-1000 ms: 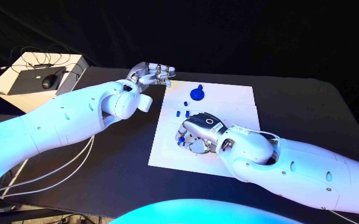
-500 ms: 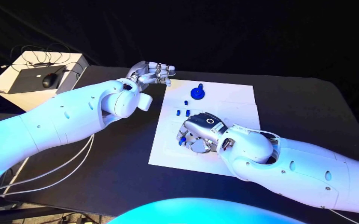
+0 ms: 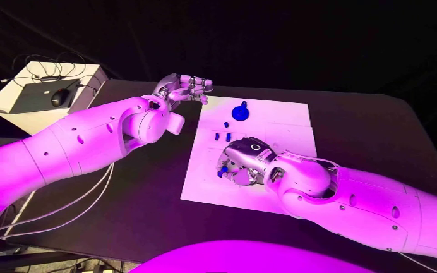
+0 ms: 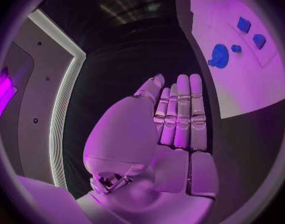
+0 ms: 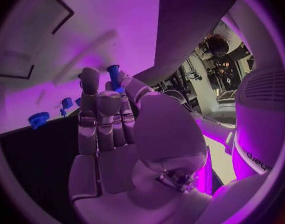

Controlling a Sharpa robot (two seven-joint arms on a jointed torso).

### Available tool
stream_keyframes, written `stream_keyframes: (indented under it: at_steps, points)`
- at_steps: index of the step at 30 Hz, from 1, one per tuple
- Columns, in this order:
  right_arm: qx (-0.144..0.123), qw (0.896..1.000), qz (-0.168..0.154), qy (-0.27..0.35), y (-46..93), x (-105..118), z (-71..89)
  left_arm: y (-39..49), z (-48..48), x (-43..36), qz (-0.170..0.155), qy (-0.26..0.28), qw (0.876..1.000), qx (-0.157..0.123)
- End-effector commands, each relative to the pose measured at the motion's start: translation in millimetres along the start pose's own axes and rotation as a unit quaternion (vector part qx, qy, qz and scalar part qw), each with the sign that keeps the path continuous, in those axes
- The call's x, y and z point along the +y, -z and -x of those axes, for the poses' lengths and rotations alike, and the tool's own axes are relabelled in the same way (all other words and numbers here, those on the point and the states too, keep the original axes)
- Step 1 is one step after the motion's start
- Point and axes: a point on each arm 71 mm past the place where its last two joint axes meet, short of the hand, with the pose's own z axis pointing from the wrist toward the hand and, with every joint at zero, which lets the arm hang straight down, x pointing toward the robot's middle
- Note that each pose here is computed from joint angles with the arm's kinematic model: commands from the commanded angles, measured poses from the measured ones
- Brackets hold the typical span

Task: Assemble the parts on the task board

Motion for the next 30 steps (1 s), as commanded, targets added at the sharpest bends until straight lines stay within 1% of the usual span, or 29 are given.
stream_keyframes:
  at_steps: [1,10,24,30]
  points:
    - [0.015,1.0,-0.002,0.01,0.2,-2.0,-5.2,0.0,-2.0,-1.2,-0.003,0.004,1.0,0.008]
    - [0.017,1.0,-0.005,0.013,-1.5,-2.8,-7.3,0.3,-1.7,-1.4,-0.003,0.004,1.0,0.007]
    - [0.012,1.0,0.017,-0.001,-5.7,4.1,-7.8,0.5,-2.2,-1.6,-0.003,0.004,1.0,0.008]
    - [0.01,1.0,0.019,-0.007,-5.3,3.5,-8.0,0.6,-1.6,-1.6,-0.003,0.004,1.0,0.007]
